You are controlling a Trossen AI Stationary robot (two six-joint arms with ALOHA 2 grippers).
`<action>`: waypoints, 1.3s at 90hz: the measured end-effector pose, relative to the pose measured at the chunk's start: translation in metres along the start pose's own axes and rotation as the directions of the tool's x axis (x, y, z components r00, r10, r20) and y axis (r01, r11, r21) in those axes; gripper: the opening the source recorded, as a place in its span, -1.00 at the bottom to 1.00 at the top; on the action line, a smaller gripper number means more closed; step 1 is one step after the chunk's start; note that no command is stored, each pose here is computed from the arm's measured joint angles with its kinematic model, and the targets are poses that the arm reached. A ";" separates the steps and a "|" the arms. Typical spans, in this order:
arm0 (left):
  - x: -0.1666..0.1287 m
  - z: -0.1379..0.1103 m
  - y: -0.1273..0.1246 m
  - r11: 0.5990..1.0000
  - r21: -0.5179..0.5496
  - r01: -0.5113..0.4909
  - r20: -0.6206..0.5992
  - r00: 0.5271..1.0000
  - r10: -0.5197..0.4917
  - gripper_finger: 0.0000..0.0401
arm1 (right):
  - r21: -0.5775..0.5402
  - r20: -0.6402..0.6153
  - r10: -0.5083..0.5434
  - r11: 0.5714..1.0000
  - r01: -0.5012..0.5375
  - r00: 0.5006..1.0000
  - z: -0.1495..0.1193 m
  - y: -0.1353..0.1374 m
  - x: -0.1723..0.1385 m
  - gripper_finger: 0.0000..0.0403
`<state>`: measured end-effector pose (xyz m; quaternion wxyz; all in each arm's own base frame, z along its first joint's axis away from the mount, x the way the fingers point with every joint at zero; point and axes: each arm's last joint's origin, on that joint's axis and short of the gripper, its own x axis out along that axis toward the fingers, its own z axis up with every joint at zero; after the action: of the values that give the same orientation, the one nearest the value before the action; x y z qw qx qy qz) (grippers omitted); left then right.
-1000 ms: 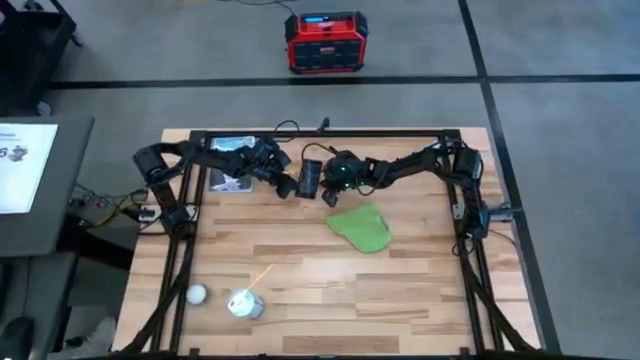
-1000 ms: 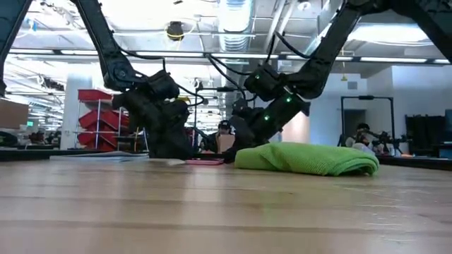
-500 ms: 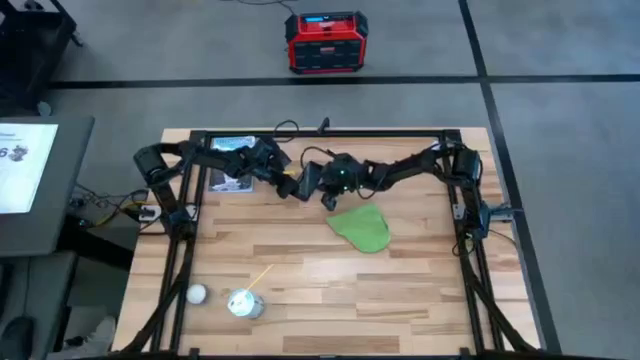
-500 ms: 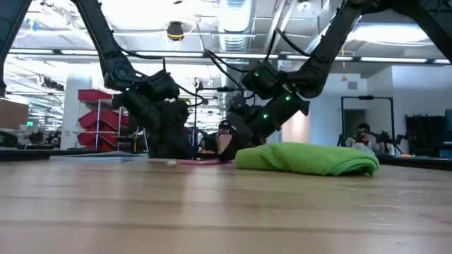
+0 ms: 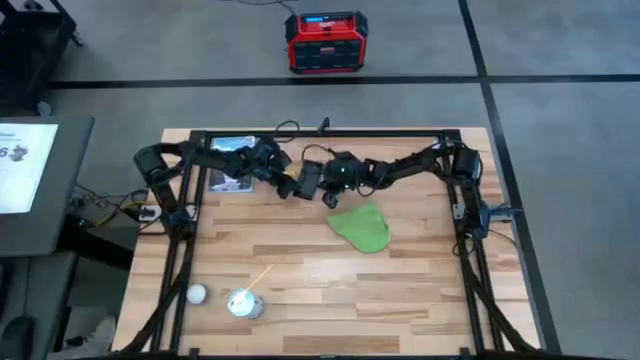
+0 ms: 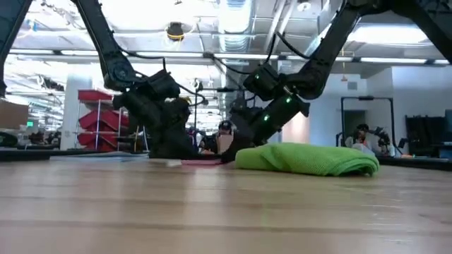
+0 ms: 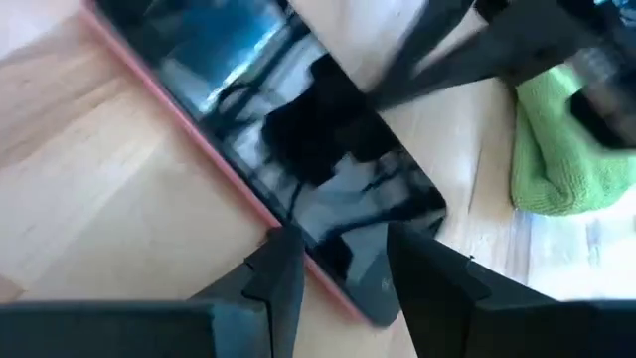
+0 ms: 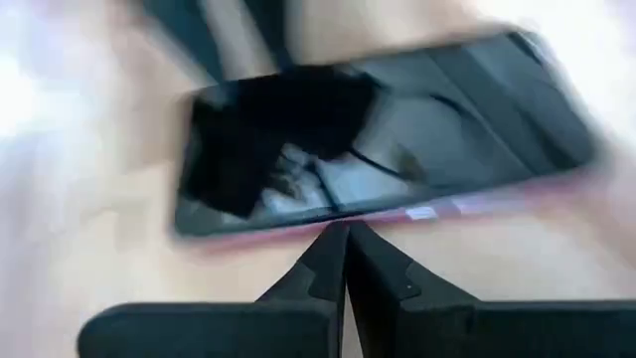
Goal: Apply microfiber cloth
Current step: Spray the front of the black cellphone with the white spray bottle
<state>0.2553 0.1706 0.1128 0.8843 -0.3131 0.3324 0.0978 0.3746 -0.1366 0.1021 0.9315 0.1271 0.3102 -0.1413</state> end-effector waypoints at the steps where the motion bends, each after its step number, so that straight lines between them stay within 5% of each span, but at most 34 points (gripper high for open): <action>1: 0.000 0.000 0.000 1.000 0.001 -0.003 0.001 1.000 0.003 -0.38 | 0.001 0.004 -0.021 1.000 0.021 1.000 0.000 0.000 0.000 -1.00; 6: 0.000 -0.001 0.001 1.000 -0.005 -0.024 -0.003 1.000 0.024 -0.38 | 0.015 0.013 -0.083 0.996 0.082 0.996 0.001 0.000 0.000 -1.00; 15: 0.000 -0.002 0.003 0.998 -0.021 -0.053 -0.018 0.998 0.053 -0.38 | -0.016 0.027 0.060 0.998 -0.060 0.998 0.003 0.002 0.000 -1.00; 25: 0.001 -0.003 0.005 0.997 -0.028 -0.071 -0.019 0.997 0.070 -0.38 | -0.010 0.050 -0.022 1.000 0.023 0.998 0.005 0.004 0.000 -1.00; 35: 0.001 -0.003 0.005 0.998 -0.026 -0.065 -0.017 0.998 0.064 -0.38 | -0.038 0.063 0.062 0.997 -0.060 0.996 0.007 0.005 0.000 -1.00; 44: 0.002 -0.002 0.004 0.999 -0.027 -0.038 -0.006 0.999 0.038 -0.38 | -0.003 0.065 -0.049 0.999 0.049 0.997 0.006 0.004 0.000 -1.00; 55: 0.002 -0.002 0.004 0.999 -0.029 -0.046 -0.009 0.999 0.046 -0.38 | -0.014 0.051 -0.024 1.000 0.025 0.998 0.004 0.007 0.000 -1.00; 81: 0.002 -0.002 0.005 0.998 -0.026 -0.052 -0.010 0.999 0.051 -0.38 | 0.020 -0.074 -0.160 0.987 0.162 0.984 -0.005 0.007 -0.005 -1.00; 117: 0.002 -0.001 0.002 0.999 -0.037 0.032 -0.006 0.999 -0.032 -0.36 | -0.001 -0.094 -0.145 0.989 0.145 0.985 -0.007 0.015 -0.005 -1.00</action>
<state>0.2554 0.1716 0.1100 0.8788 -0.3350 0.3281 0.0887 0.3721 -0.1196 0.1014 0.9028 0.1132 0.3617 -0.2035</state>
